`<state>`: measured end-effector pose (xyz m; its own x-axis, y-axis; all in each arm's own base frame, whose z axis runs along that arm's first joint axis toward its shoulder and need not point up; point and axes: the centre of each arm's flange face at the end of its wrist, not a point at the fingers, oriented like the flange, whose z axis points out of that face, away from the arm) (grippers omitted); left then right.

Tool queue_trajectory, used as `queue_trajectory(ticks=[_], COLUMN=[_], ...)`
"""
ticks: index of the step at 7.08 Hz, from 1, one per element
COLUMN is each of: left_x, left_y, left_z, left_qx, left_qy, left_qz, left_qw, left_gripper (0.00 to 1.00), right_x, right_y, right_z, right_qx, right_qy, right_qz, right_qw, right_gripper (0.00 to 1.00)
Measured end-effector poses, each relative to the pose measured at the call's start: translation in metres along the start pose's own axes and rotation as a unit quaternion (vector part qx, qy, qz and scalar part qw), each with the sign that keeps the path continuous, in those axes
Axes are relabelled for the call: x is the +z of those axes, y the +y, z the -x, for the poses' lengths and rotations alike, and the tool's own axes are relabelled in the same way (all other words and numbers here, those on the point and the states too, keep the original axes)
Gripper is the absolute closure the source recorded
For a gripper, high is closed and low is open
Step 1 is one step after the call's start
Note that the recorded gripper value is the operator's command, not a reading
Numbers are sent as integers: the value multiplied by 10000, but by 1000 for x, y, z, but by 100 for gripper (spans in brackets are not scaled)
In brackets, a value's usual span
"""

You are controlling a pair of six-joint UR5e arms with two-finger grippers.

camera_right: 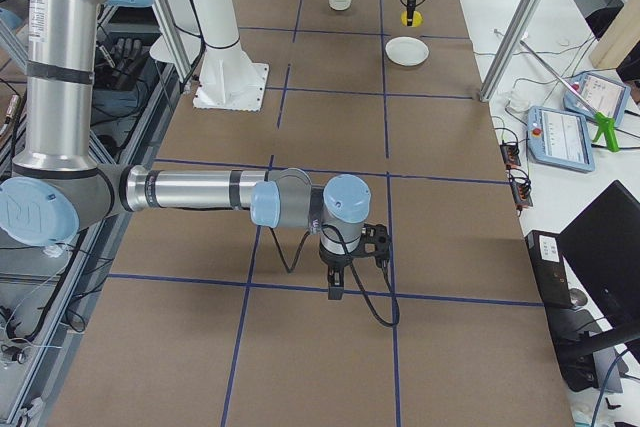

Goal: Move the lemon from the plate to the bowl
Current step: 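Lift the lemon with the left gripper and carry it over the white bowl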

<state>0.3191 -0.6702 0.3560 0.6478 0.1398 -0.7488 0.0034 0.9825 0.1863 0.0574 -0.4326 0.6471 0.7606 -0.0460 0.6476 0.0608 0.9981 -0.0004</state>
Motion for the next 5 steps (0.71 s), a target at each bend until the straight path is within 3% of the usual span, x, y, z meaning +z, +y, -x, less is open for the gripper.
queue_trajectory(ticks=[2,4,5], left_x=[-35,-39,-33], left_y=[83,170,214], left_z=[54,122,162], left_qx=[-270,-665,-849], left_qy=[-140,-265,-226], left_qz=[110,171,54], left_qw=[9995,9973,9961], left_gripper=[100,100,100], right_x=[0,0,0], right_y=[0,0,0], right_z=[0,0,0], right_qx=[0,0,0], right_qy=[0,0,0], right_qz=[0,1,0], right_qw=[10000,10000,10000], right_gripper=[0,0,0])
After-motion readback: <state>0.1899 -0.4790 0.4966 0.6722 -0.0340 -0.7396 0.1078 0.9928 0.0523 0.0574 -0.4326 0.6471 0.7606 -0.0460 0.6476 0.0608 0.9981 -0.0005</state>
